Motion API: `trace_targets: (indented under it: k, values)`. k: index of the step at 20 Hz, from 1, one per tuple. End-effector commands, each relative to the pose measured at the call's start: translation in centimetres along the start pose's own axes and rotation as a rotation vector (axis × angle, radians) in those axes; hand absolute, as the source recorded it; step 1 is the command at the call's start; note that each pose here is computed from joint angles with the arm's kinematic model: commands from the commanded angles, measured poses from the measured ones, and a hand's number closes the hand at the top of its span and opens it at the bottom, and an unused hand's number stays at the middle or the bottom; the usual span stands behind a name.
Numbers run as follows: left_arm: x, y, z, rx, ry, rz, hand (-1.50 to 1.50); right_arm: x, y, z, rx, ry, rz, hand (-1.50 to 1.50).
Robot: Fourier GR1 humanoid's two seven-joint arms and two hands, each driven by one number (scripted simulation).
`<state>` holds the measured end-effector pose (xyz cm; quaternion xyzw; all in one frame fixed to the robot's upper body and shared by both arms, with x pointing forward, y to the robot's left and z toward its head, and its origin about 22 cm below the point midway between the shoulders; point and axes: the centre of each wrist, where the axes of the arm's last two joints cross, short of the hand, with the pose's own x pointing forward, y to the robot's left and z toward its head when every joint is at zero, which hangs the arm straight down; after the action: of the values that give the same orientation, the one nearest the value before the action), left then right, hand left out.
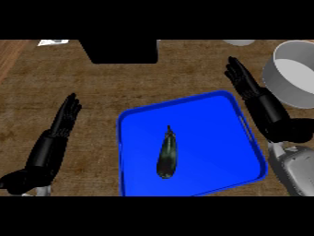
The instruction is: Pick the eggplant from the tray and place it in the pot
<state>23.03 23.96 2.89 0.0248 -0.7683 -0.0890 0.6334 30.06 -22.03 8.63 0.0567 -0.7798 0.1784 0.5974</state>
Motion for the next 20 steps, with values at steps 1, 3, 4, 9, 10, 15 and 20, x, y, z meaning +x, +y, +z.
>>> trace_targets:
  k: [1, 3, 4, 9, 10, 15, 20]
  values:
    - [1.9, -0.2, -0.9, 0.028, -0.046, -0.024, 0.00, -1.1, 0.1, -1.8, 0.047, -0.009, -0.090, 1.50]
    - [3.2, 1.2, -3.2, 0.094, -0.045, 0.030, 0.00, 1.3, -2.0, -4.3, 0.180, -0.001, -0.167, 1.50]
    - [3.4, 2.2, -3.8, 0.122, -0.068, 0.029, 0.00, 0.5, -2.6, -4.2, 0.240, 0.031, -0.206, 1.50]
    - [3.0, 2.5, -5.5, 0.163, -0.028, 0.114, 0.00, -2.4, -6.1, -3.6, 0.159, 0.222, 0.289, -1.50]
    - [3.3, 2.6, -6.6, 0.173, -0.034, 0.111, 0.00, -2.4, -8.0, -3.5, 0.237, 0.215, 0.282, -1.50]
    - [4.4, 3.4, -7.2, 0.185, -0.024, 0.117, 0.00, -6.1, -6.6, -2.2, 0.441, 0.011, 0.276, -1.50]
    - [2.4, 5.0, -7.1, 0.194, 0.010, 0.107, 0.00, -0.9, -6.9, -5.6, 0.576, 0.058, 0.463, -1.50]
